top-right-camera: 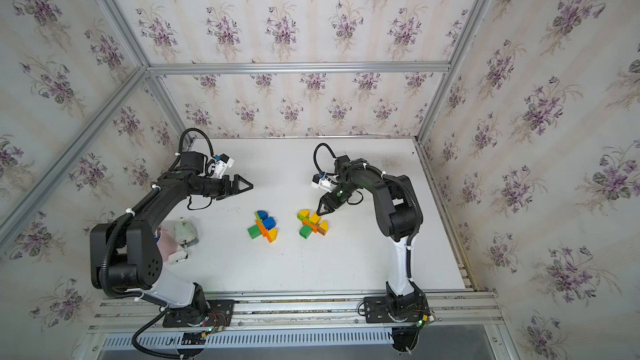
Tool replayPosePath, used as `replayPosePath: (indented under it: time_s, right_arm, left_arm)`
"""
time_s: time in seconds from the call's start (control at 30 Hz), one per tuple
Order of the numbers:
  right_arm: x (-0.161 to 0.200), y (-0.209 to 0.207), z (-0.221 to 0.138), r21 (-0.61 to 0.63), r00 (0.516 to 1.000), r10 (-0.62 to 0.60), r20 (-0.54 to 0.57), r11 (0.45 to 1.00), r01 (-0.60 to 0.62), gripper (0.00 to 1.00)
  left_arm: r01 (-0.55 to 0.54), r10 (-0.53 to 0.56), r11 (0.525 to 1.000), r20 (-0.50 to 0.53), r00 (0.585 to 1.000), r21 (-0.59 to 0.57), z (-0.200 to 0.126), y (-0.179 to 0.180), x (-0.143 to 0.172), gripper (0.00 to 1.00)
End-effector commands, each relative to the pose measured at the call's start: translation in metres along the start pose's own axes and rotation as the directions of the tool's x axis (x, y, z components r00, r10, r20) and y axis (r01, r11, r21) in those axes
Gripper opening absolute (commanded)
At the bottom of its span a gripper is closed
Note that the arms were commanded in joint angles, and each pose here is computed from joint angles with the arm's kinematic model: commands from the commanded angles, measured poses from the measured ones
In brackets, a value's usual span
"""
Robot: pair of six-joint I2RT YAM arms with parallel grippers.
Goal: Assemble a fork with lego
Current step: Adjust the lego brick at the center of the board, then reset both arms
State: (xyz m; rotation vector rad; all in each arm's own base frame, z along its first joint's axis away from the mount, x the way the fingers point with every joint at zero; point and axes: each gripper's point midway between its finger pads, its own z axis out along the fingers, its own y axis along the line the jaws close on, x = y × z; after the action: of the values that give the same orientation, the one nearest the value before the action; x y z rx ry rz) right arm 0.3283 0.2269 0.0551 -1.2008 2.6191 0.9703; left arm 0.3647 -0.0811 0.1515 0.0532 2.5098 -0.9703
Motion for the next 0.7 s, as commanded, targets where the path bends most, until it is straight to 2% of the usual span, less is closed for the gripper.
replayPosePath:
  time_s: [0.0,0.1,0.2,0.27,0.33,0.43,0.53,0.67]
  right_arm:
    - [-0.012,-0.019,-0.023,0.139,0.996,-0.014,0.084,0.99,0.002,0.61]
    - [-0.017,-0.04,-0.046,0.312,0.985,-0.018,0.17,0.949,-0.036,0.64]
    - [-0.018,-0.055,-0.072,0.417,0.96,-0.004,0.279,0.901,-0.117,0.64]
    - [-0.014,-0.069,-0.094,0.473,0.925,0.03,0.379,0.853,-0.221,0.65]
    - [-0.009,-0.082,-0.121,0.524,0.869,0.037,0.493,0.784,-0.331,0.66]
    - [0.002,-0.09,-0.159,0.595,0.774,-0.04,0.631,0.666,-0.45,0.69]
    - [0.014,-0.085,-0.196,0.633,0.676,-0.165,0.718,0.559,-0.536,0.74]
    - [0.045,-0.077,-0.237,0.587,0.5,-0.308,0.81,0.449,-0.674,0.8]
  left_arm:
    - [-0.006,0.008,0.998,0.03,1.0,-0.064,-0.007,0.01,-0.002,1.0]
    - [0.019,0.0,0.977,0.089,0.996,-0.214,-0.02,0.034,-0.004,1.0]
    - [0.047,0.036,0.912,0.194,0.98,-0.407,-0.044,0.061,-0.008,1.0]
    - [0.056,0.091,0.861,0.262,0.961,-0.505,-0.057,0.077,-0.009,1.0]
    - [0.073,0.144,0.819,0.327,0.934,-0.569,-0.065,0.091,-0.013,1.0]
    - [0.125,0.167,0.771,0.389,0.906,-0.625,-0.066,0.113,-0.014,1.0]
    - [0.139,0.164,0.766,0.4,0.902,-0.628,-0.05,0.131,-0.012,1.0]
    - [0.164,0.212,0.771,0.49,0.845,-0.615,-0.046,0.14,-0.017,1.0]
